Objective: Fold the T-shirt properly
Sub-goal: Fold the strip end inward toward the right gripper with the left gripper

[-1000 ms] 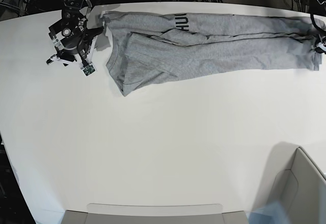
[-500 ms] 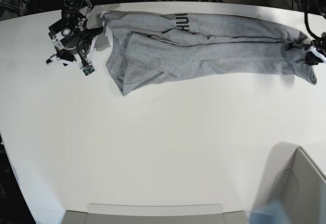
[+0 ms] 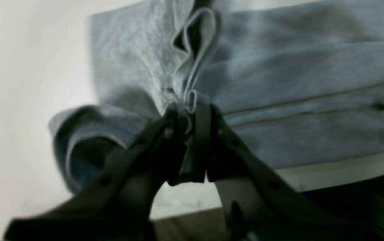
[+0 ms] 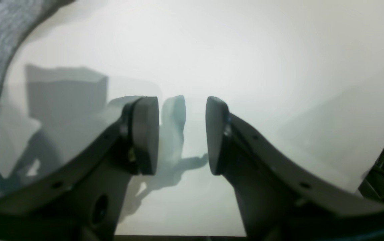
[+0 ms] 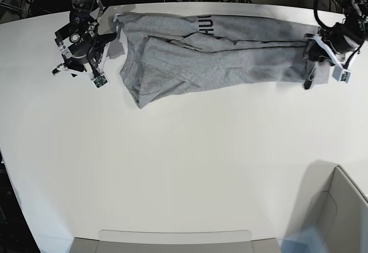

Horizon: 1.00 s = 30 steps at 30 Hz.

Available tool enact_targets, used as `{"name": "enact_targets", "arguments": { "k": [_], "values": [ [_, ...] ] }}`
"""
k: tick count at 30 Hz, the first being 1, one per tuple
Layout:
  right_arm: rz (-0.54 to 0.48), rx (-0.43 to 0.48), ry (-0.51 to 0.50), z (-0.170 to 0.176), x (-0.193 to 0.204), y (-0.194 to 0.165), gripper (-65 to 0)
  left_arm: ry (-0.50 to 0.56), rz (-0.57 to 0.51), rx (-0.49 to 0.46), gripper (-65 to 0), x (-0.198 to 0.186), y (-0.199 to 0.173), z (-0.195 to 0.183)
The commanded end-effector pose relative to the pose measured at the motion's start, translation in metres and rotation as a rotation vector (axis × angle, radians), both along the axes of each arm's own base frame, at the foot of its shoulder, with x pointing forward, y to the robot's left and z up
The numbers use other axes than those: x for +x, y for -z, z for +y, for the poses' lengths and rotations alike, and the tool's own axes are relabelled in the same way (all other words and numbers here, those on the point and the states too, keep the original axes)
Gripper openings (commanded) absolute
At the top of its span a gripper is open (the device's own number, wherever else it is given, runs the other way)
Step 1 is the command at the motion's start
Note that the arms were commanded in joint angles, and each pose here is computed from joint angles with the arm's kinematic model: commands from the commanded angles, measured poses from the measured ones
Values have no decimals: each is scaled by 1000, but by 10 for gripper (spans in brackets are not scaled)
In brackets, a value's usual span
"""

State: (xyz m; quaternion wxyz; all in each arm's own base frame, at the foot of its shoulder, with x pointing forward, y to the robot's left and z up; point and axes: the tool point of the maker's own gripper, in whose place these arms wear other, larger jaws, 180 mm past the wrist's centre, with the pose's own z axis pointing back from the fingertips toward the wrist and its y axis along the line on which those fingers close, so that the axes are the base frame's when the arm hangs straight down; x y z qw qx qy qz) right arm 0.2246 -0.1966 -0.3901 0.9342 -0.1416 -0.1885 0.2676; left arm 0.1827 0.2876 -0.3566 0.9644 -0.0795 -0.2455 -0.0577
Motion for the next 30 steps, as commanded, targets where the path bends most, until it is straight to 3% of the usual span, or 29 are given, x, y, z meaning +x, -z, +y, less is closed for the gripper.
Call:
{"name": "enact_targets", "arguments": {
  "k": [1,7,14,23,30],
  "values": [
    [-27,-5,-18,1,7,-8,-416,26,-20,-18,-650,4,-2,-11],
    [-25,-5,-18,1,6,-8,-416,78,-76,-53,-650,11,-11,-46],
    [-22,-5,-18,1,5,-7,-416,103,-131,-48,-650,16,-25,-60],
    [-21,-5,-18,1,5,-6,-416,241,-83,-143,-650,11,-9,-117],
    [-19,-5,-18,1,4,-6,-416,244,-82,-183,-650,11,-6,-133]
  ]
}}
